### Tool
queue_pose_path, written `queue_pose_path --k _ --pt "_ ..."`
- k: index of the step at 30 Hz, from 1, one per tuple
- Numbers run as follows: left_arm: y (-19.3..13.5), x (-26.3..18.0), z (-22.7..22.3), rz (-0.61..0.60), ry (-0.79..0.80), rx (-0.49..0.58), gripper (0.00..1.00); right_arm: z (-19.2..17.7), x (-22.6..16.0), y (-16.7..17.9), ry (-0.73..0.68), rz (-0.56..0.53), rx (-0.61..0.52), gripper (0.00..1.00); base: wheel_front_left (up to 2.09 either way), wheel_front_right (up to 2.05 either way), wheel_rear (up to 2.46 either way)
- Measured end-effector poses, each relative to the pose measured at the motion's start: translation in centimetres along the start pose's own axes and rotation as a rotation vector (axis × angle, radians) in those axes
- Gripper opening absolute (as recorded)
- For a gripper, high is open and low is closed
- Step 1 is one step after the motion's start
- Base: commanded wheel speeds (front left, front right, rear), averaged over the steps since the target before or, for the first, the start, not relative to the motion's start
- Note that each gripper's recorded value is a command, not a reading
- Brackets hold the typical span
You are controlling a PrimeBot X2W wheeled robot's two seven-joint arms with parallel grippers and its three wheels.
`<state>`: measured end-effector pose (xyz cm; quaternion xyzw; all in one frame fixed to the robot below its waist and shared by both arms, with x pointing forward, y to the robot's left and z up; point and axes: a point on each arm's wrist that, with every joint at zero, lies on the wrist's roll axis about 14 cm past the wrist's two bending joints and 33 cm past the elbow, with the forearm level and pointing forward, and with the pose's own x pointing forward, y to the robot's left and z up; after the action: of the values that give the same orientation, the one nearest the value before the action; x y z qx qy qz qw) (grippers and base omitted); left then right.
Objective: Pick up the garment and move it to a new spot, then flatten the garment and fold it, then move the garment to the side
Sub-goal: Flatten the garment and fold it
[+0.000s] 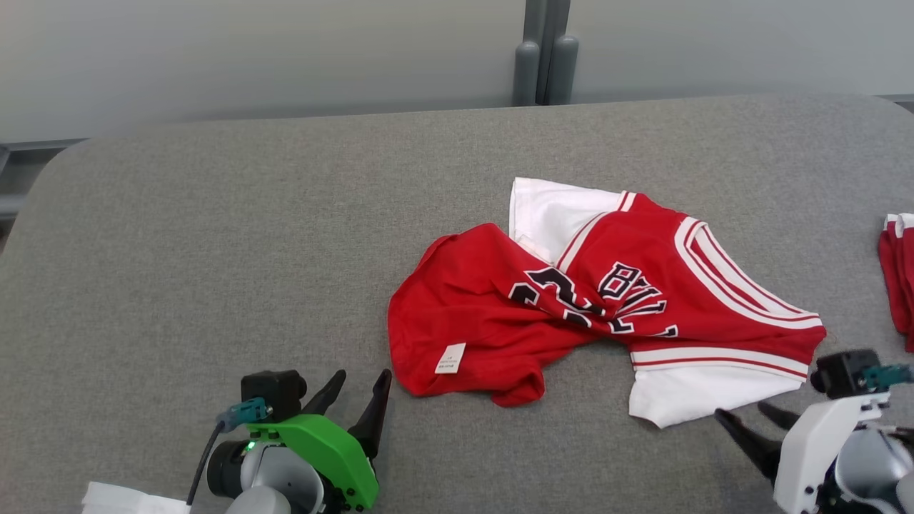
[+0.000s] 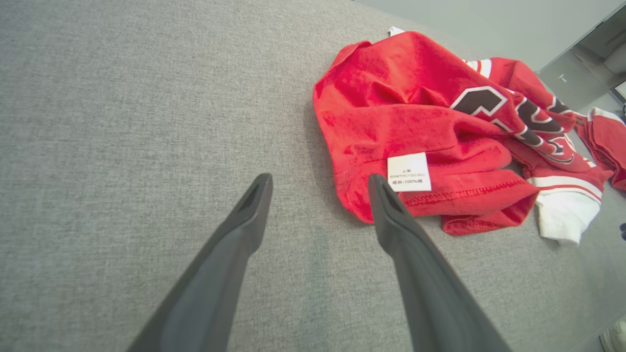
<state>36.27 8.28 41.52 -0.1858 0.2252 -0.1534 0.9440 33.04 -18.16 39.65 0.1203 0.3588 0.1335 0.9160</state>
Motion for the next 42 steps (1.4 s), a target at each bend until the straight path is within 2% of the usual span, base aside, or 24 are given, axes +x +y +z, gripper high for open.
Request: queue_pose_path --k 4,6,11,17,21,27,29,30,31,32,42 --pt "0.4 0.2 0.4 0.006 -0.007 -0.003 1.0 5.0 -1.7 0.2 -0.055 -0.011 -0.127 1.0 0.0 0.0 0.0" --pt "0.5 0.3 0.4 0.01 -0.005 -0.006 1.0 5.6 -1.8 0.9 -0.036 -0.005 -0.151 1.0 0.0 0.0 0.0" --pt "0.6 0.7 0.2 0.01 0.007 -0.018 1.0 4.7 -1.1 1.4 0.064 -0.018 -0.189 1.0 0.0 0.0 0.0" --pt "0.9 1.3 0.8 0.012 0.005 -0.022 1.0 3.6 0.5 1.1 0.136 -0.035 -0.184 1.0 0.0 0.0 0.0" --pt "0.9 1.7 0.0 -0.003 0.055 -0.042 1.0 2.0 1.8 0.8 0.213 -0.042 -0.18 1.0 0.0 0.0 0.0" --pt "1.1 2.1 -1.3 -0.013 0.121 -0.055 1.0 1.0 3.2 0.1 0.257 -0.053 -0.15 0.98 0.0 0.0 0.0" --pt "1.1 2.3 -1.6 -0.017 0.138 -0.062 1.0 1.0 3.5 -0.3 0.262 -0.062 -0.15 0.84 0.0 0.0 0.0" --pt "1.0 2.4 -1.7 -0.02 0.144 -0.065 1.0 1.0 3.7 -0.3 0.265 -0.062 -0.15 0.37 0.0 0.0 0.0" --pt "1.0 2.4 -1.9 -0.024 0.153 -0.072 1.0 1.2 3.9 -0.3 0.26 -0.061 -0.149 0.13 0.0 0.0 0.0" --pt "0.9 2.5 -2.1 -0.028 0.16 -0.084 1.0 1.3 4.0 -0.3 0.259 -0.06 -0.148 0.0 0.0 0.0 0.0" --pt "-0.9 1.8 -2.8 -0.082 0.205 -0.149 1.0 2.3 3.6 -0.3 0.228 -0.053 -0.157 0.0 0.0 0.0 0.0"
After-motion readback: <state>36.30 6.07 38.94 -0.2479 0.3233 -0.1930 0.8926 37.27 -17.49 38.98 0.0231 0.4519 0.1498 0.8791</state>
